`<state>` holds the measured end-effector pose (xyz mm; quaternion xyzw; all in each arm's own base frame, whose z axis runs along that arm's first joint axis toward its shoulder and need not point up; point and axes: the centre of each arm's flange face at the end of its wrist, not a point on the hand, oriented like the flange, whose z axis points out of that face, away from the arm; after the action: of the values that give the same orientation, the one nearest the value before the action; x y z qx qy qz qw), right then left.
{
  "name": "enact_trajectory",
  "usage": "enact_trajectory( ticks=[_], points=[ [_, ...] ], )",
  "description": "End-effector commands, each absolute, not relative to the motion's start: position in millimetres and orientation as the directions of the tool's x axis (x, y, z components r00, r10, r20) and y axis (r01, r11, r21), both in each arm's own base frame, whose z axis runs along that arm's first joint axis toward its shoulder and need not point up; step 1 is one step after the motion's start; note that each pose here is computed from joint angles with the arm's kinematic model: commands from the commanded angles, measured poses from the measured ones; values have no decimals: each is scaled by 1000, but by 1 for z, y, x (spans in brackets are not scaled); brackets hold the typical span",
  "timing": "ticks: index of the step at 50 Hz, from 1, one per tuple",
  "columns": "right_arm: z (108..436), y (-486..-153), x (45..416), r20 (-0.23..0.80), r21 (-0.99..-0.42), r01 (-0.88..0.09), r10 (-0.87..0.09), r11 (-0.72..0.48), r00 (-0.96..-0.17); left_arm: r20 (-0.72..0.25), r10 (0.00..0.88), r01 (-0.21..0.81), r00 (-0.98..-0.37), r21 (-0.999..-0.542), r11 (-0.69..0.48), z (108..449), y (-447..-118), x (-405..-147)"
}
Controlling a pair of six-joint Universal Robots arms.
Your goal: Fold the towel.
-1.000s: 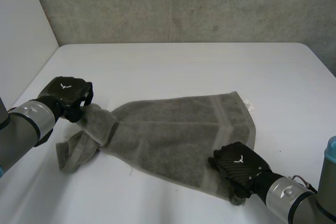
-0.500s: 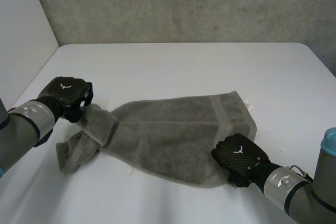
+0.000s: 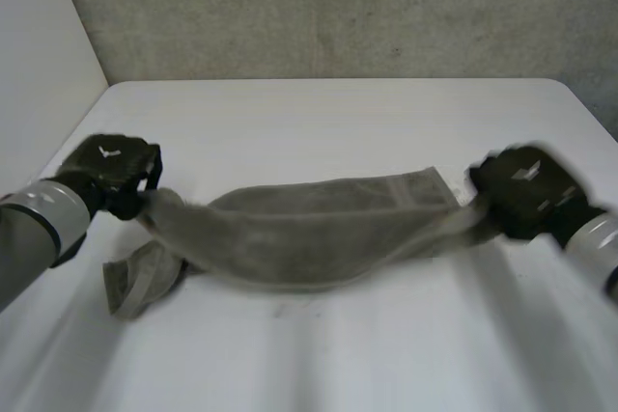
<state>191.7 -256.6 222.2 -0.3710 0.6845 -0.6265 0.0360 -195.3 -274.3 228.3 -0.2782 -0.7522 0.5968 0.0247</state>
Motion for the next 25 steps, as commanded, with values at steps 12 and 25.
enact_trajectory(
  ticks=[12,25],
  points=[
    [414,-269,144,419,-907,-404,-370,-120,-829,-270,376,292,-886,-956,2,358,-237,-184],
    [343,-343,164,307,-897,-422,-506,128,-806,-192,434,321,-880,-914,248,283,-321,-194]
  ],
)
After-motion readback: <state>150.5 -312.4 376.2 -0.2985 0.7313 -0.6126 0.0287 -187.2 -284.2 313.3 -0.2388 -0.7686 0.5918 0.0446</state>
